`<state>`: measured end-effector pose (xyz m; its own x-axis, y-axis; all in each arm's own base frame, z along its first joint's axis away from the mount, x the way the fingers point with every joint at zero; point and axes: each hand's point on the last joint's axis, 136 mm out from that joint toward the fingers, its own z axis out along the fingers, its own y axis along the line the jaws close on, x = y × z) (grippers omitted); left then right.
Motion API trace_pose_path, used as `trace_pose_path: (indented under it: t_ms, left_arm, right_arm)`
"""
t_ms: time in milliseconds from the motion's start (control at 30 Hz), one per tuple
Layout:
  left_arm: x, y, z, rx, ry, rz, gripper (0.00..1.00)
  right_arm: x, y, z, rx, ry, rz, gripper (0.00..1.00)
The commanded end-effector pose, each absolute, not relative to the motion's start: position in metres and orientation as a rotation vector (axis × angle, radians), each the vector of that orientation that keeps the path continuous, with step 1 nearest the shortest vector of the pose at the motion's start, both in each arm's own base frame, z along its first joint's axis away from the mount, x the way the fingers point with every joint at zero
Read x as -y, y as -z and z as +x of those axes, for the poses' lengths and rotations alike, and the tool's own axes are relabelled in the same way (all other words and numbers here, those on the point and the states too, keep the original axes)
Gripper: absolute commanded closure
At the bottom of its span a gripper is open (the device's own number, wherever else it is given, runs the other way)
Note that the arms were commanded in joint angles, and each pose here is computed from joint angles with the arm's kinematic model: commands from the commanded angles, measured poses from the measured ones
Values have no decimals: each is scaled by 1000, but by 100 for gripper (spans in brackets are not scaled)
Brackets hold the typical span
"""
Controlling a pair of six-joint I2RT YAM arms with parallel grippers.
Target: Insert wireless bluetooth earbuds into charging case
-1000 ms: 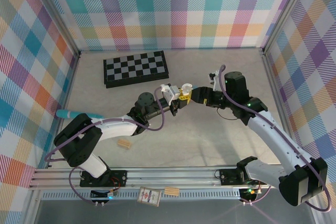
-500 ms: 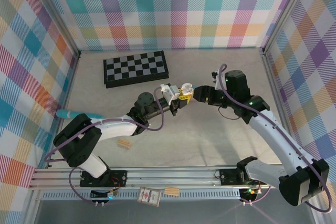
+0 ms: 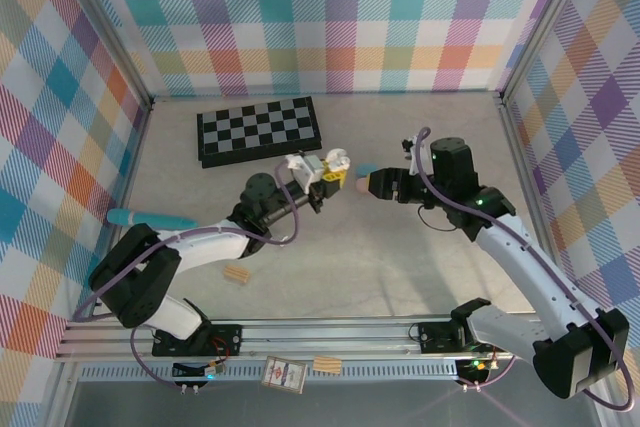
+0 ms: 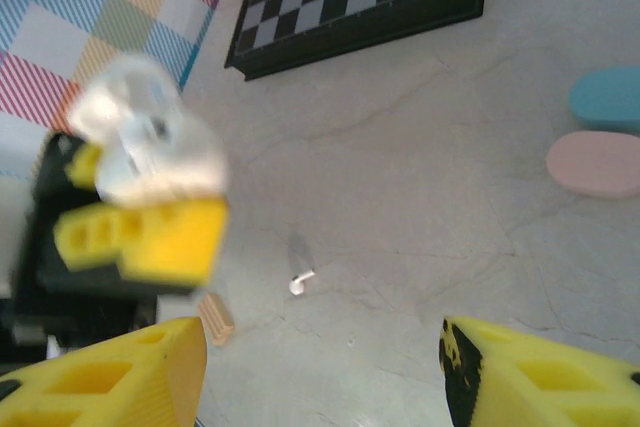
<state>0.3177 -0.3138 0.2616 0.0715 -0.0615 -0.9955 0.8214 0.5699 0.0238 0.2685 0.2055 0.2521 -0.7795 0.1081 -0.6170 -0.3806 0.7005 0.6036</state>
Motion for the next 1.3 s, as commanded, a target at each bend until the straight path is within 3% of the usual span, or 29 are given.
trace_pose_path:
  t_ms: [0, 233, 333, 433, 567, 800, 1067, 1267]
  left_arm:
    - [274, -274, 337, -1345, 693, 628, 87]
    - [200, -268, 377, -1413, 577, 474, 87]
    - [171, -271, 391, -1414, 552, 394, 88]
    - [150, -275, 403, -1419, 544, 334, 88]
    - [130, -283, 412, -1412, 521, 288, 88]
    - [118, -292, 408, -1412, 490, 275, 88]
    - [110, -299, 399, -1420, 450, 278, 88]
    - [106, -305, 393, -1422, 421, 280, 88]
  right_arm:
    - [-217, -238, 269, -2270, -1033, -286, 36]
    - [-275, -192, 257, -2275, -1068, -616, 33]
    - [-307, -174, 242, -2215, -1105, -882, 28]
    - [-336, -154, 227, -2079, -1135, -1161, 16]
    - [-363, -138, 217, -1842, -1200, -1427, 13]
    - [-396, -103, 216, -1699, -1193, -1765, 11]
    - [-420, -70, 224, -1709, -1084, -1945, 11]
    - [-425, -43, 225, -1727, -916, -2081, 17]
